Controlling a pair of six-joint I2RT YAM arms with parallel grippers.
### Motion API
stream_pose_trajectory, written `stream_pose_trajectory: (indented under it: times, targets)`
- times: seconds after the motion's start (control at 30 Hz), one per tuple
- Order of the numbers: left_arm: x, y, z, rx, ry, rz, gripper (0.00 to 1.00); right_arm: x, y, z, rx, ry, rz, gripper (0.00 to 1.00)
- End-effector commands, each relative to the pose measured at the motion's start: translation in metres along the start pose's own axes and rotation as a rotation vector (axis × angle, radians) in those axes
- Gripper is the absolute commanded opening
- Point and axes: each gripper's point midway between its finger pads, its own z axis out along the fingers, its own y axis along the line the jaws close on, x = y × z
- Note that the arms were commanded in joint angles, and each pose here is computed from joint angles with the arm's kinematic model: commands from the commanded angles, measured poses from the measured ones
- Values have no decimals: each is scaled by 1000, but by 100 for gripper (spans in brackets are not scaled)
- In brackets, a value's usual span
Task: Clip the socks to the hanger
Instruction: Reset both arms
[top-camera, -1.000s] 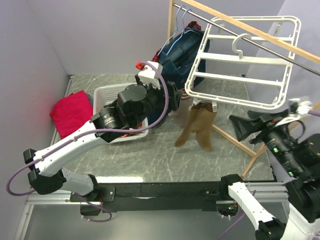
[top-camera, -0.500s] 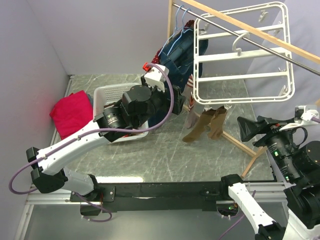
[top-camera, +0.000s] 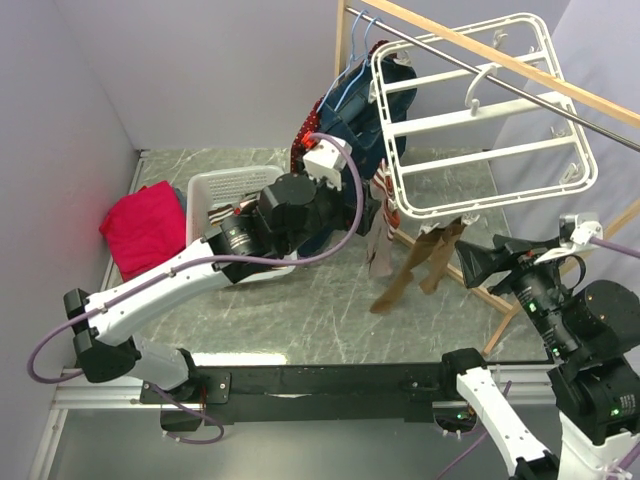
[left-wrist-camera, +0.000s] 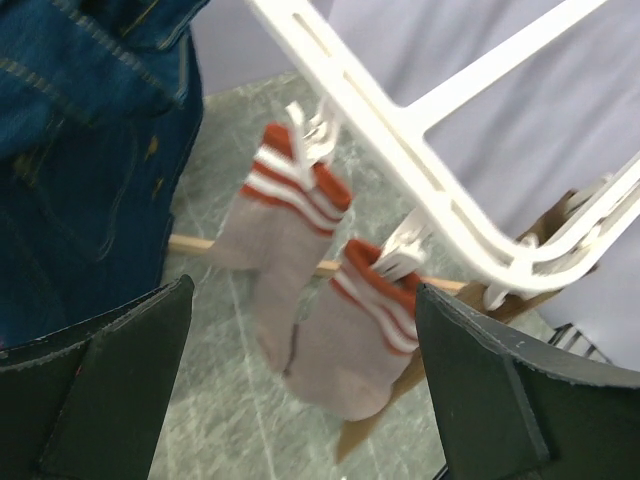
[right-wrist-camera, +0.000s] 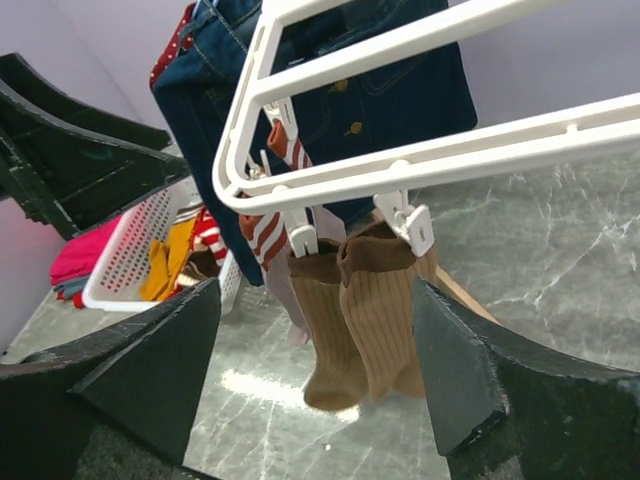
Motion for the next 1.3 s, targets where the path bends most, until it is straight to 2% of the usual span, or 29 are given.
stream_pose_trajectory:
  times: [0.0, 0.03, 0.1, 0.13, 0.2, 0.23, 0.27, 0.3, 0.5, 0.63, 0.83, 1.27]
  targets:
    - [-18, 14, -28, -32, -84, -17, 96, -10, -3, -6, 3, -103, -43, 96]
    - [-31, 25, -44, -61, -129, -26, 96, -11, -5, -14, 11, -135, -48, 100]
    - [-16, 45, -56, -115, -125, 4, 96, -7, -16, -16, 56, -160, -55, 100]
    - [-28, 54, -77, -128, -173, -13, 96, -10, -17, -26, 63, -207, -60, 100]
    - [-16, 80, -94, -217, -183, -2, 96, -2, -28, -28, 106, -224, -61, 100]
    - [-27, 89, -116, -230, -229, -26, 96, -5, -33, -40, 134, -282, -59, 100]
    - [-26, 106, -128, -298, -250, -37, 96, 3, -40, -37, 156, -280, -61, 100]
    - [-23, 118, -145, -321, -274, -49, 96, 1, -41, -49, 159, -335, -57, 100]
    - [4, 182, -212, -512, -335, -114, 96, 20, -57, -65, 197, -453, -72, 100]
    - [17, 206, -241, -577, -374, -160, 97, 30, -64, -73, 207, -522, -81, 100]
    - [23, 228, -269, -654, -411, -190, 96, 40, -72, -80, 234, -574, -87, 100]
    - [28, 226, -260, -661, -385, -155, 96, 44, -69, -74, 214, -549, -103, 100]
